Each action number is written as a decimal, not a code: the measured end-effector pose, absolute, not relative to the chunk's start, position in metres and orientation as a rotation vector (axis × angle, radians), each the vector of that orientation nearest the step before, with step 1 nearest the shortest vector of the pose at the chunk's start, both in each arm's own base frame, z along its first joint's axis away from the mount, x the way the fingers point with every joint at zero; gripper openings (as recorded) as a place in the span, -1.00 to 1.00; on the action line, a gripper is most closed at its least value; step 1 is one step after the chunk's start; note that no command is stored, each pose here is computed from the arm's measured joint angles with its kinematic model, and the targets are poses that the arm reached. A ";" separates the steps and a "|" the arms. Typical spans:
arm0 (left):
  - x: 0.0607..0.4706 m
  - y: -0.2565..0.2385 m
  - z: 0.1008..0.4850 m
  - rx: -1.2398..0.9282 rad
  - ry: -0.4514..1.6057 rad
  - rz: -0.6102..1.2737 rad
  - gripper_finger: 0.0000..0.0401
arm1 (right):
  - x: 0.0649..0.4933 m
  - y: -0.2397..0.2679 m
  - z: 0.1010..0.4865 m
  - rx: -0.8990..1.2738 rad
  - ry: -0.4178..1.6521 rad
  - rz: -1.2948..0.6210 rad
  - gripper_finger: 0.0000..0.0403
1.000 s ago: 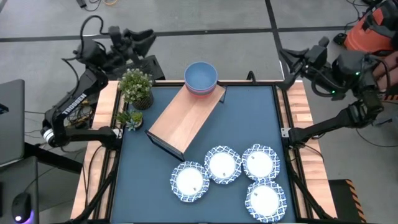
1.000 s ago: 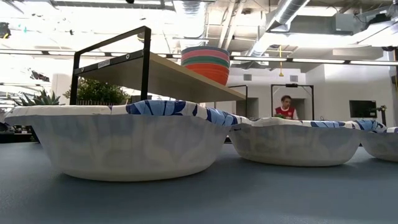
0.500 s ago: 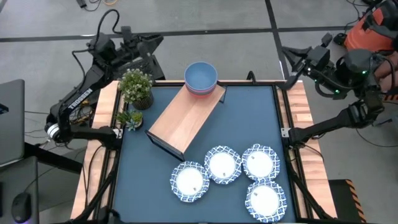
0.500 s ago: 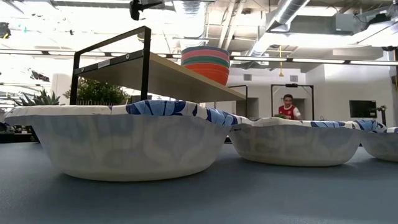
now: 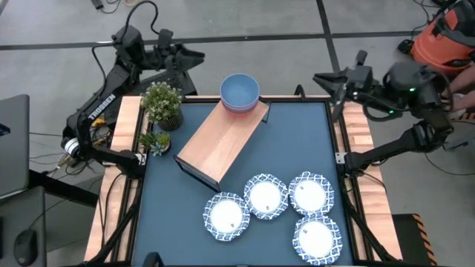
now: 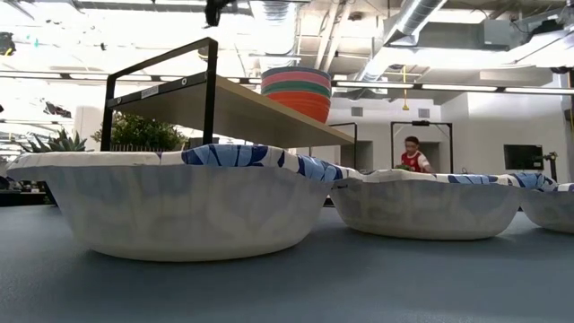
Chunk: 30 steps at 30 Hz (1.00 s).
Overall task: Place and stack bowls onto a shelf
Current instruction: Put the white bowl on the shelf
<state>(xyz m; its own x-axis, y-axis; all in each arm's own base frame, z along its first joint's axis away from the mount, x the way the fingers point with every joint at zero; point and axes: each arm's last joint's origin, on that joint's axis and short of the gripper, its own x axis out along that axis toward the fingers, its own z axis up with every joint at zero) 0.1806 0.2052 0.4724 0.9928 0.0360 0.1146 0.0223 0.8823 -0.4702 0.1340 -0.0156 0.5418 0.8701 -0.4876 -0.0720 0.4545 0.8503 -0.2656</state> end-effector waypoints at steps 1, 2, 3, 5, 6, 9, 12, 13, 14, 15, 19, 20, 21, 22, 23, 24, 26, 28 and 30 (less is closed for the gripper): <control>0.180 0.203 0.478 -0.474 -0.125 -0.027 0.21 | 0.135 -0.016 0.539 -0.236 0.160 -0.501 -0.65; 0.179 0.199 0.485 -0.449 -0.130 -0.063 0.21 | 0.136 -0.017 0.536 -0.216 0.187 -0.504 -0.63; 0.179 0.195 0.492 -0.421 -0.137 -0.097 0.21 | 0.136 -0.017 0.532 -0.190 0.224 -0.506 -0.62; 0.179 0.185 0.506 -0.365 -0.154 -0.150 0.21 | 0.136 -0.017 0.520 -0.130 0.330 -0.499 -0.60; 0.178 0.180 0.513 -0.336 -0.163 -0.169 0.21 | 0.138 -0.017 0.513 -0.099 0.387 -0.485 -0.60; 0.176 0.162 0.537 -0.251 -0.202 -0.224 0.21 | 0.147 -0.013 0.500 0.017 0.502 -0.408 -0.59; 0.171 0.144 0.561 -0.191 -0.260 -0.217 0.21 | 0.162 -0.007 0.494 0.082 0.532 -0.353 -0.59; 0.169 0.138 0.567 -0.178 -0.270 -0.201 0.21 | 0.166 -0.005 0.494 0.086 0.530 -0.331 -0.59; 0.168 0.135 0.571 -0.168 -0.271 -0.173 0.21 | 0.170 -0.003 0.494 0.085 0.522 -0.315 -0.59; 0.166 0.132 0.573 -0.159 -0.259 -0.141 0.21 | 0.174 -0.001 0.495 0.078 0.508 -0.302 -0.59; 0.165 0.128 0.558 -0.143 -0.094 0.094 0.21 | 0.190 0.004 0.501 0.014 0.429 -0.258 -0.59; 0.165 0.130 0.551 -0.154 -0.033 0.184 0.21 | 0.193 0.004 0.503 -0.009 0.407 -0.251 -0.59; 0.167 0.132 0.541 -0.175 0.035 0.273 0.21 | 0.194 0.004 0.505 -0.032 0.385 -0.246 -0.59; 0.169 0.134 0.531 -0.200 0.101 0.340 0.21 | 0.195 0.004 0.507 -0.051 0.362 -0.243 -0.59; 0.173 0.137 0.520 -0.226 0.159 0.381 0.21 | 0.195 0.003 0.509 -0.068 0.343 -0.244 -0.59; 0.177 0.138 0.510 -0.248 0.206 0.386 0.21 | 0.193 0.002 0.511 -0.084 0.335 -0.251 -0.59; 0.187 0.139 0.491 -0.289 0.270 0.329 0.21 | 0.187 -0.001 0.511 -0.093 0.344 -0.278 -0.59; 0.197 0.136 0.475 -0.341 0.303 0.231 0.21 | 0.179 -0.005 0.510 -0.073 0.365 -0.333 -0.59; 0.207 0.128 0.462 -0.387 0.319 0.121 0.21 | 0.168 -0.009 0.509 -0.025 0.386 -0.370 -0.59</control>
